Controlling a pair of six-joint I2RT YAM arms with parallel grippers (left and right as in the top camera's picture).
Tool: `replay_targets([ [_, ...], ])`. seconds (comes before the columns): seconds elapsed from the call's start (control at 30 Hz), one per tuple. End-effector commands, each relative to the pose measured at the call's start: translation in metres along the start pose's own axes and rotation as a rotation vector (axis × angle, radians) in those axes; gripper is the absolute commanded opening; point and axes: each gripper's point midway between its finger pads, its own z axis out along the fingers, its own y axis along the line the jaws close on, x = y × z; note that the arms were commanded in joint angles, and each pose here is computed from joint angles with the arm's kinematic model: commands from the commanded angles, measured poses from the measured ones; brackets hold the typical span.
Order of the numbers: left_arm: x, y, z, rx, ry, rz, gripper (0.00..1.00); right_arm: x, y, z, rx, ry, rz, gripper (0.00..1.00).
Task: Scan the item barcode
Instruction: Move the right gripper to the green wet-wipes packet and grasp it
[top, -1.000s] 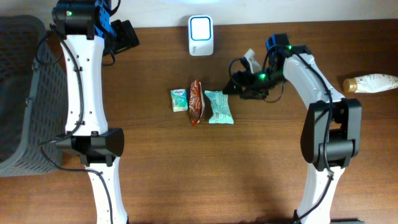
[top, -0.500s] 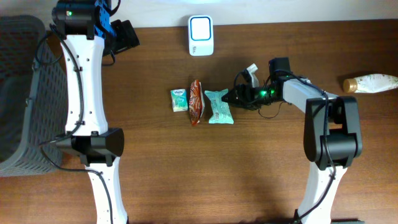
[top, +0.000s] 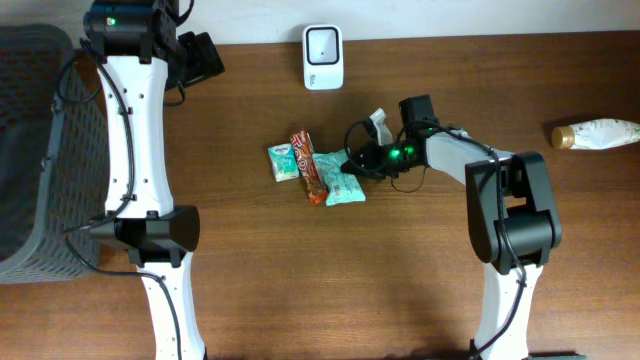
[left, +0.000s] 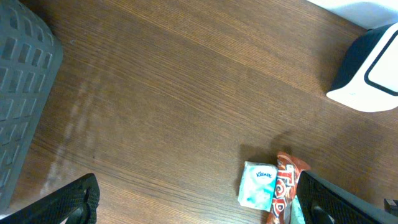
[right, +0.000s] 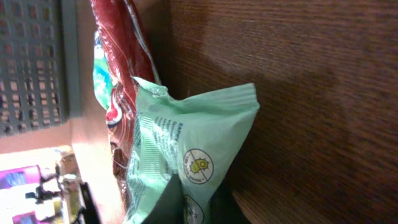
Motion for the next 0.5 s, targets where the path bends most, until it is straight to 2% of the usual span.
replay_targets([
  [0.0,-0.002,0.002,-0.003,-0.007,-0.012,0.000,0.99,0.001,-0.014,0.000,0.014,0.002,0.028,0.04],
  [0.13,-0.002,0.002,-0.003,-0.007,-0.012,0.000,0.99,-0.020,0.000,-0.025,0.009,-0.045,0.040,0.04],
  [0.2,-0.002,0.002,-0.003,-0.007,-0.012,0.000,0.99,-0.033,0.000,-0.050,0.099,-0.081,0.054,0.04],
  [0.33,-0.002,0.002,-0.003,-0.007,-0.012,0.000,0.99,-0.056,-0.015,-0.117,0.529,-0.167,0.065,0.04],
  [0.47,-0.002,0.002,-0.003,-0.007,-0.012,0.001,0.99,-0.059,-0.008,-0.167,0.873,-0.201,0.042,0.04],
])
